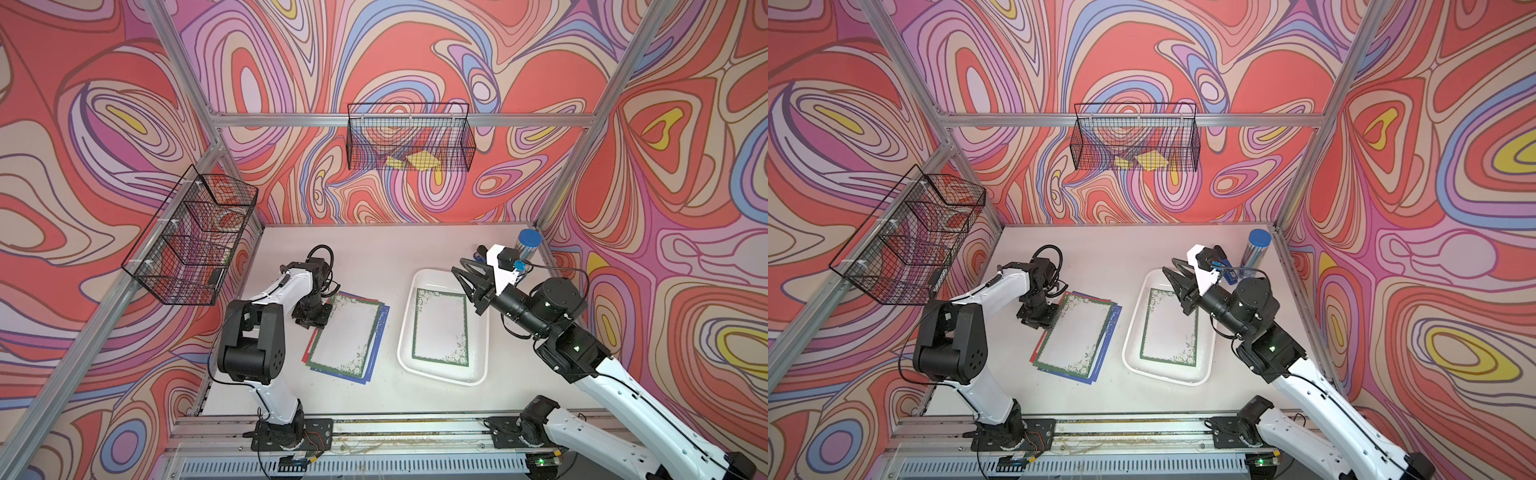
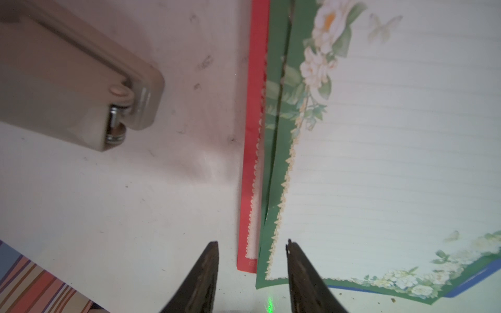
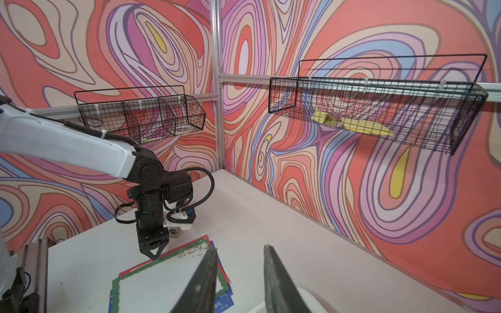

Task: Take out the stationery paper from the storage box
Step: Place the stationery paper at the center of the board, then pick up the stationery paper from the storage box.

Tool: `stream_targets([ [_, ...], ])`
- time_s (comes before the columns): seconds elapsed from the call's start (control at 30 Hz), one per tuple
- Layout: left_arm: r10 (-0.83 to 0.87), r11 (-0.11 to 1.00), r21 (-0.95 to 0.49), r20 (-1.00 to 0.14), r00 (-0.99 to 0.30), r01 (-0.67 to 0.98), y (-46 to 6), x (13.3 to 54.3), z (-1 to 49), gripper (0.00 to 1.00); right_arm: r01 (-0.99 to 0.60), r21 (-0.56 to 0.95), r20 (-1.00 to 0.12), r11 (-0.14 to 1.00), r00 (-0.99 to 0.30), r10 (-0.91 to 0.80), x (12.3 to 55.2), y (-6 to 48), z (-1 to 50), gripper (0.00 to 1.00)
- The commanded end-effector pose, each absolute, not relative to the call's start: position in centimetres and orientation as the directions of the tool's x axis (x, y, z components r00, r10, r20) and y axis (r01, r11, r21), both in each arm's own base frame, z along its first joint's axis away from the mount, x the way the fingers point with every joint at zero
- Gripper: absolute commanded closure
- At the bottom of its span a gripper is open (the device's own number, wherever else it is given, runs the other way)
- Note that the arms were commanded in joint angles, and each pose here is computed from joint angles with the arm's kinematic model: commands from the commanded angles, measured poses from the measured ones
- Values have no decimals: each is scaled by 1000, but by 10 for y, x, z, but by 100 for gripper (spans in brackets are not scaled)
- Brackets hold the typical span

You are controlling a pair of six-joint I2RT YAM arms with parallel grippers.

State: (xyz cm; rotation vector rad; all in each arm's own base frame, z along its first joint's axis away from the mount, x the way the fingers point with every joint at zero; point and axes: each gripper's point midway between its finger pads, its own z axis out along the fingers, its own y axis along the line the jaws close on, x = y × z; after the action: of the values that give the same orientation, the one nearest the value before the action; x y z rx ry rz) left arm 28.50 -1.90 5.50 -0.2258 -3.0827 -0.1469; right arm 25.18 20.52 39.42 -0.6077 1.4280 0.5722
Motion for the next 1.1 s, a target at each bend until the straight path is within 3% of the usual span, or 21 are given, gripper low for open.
stream_targets([
  [0.0,131,985,124,-83,-988,120,-13,297,85,55,-604,-33,-999,796,42,-9,265,191,398,67],
  [0.2,124,992,43,-414,-902,117,-30,319,149,55,-484,-18,-998,875,-50,-48,291,179,379,67],
  [0.37,121,980,-29,-690,-714,195,-50,319,214,55,-399,-12,-987,917,-142,-74,311,173,357,66],
  [0.5,115,949,-71,-828,-549,306,-71,306,256,51,-332,-5,-974,943,-212,-80,324,168,339,63],
  [0.67,136,873,-72,-915,-381,483,-104,284,293,41,-307,-7,-951,952,-293,-102,333,171,320,56],
  [0.77,230,726,-12,-938,-259,687,-146,258,300,31,-296,-8,-935,955,-338,-112,339,173,311,50],
  [0.87,353,546,93,-927,-127,833,-186,229,295,27,-284,-9,-919,959,-376,-120,342,174,302,49],
  [0.97,432,388,164,-902,-22,907,-215,207,284,22,-278,-15,-905,960,-405,-131,344,174,294,47],
  [1.07,474,318,177,-881,6,931,-231,205,271,20,-272,-27,-882,962,-446,-151,344,174,280,44],
])
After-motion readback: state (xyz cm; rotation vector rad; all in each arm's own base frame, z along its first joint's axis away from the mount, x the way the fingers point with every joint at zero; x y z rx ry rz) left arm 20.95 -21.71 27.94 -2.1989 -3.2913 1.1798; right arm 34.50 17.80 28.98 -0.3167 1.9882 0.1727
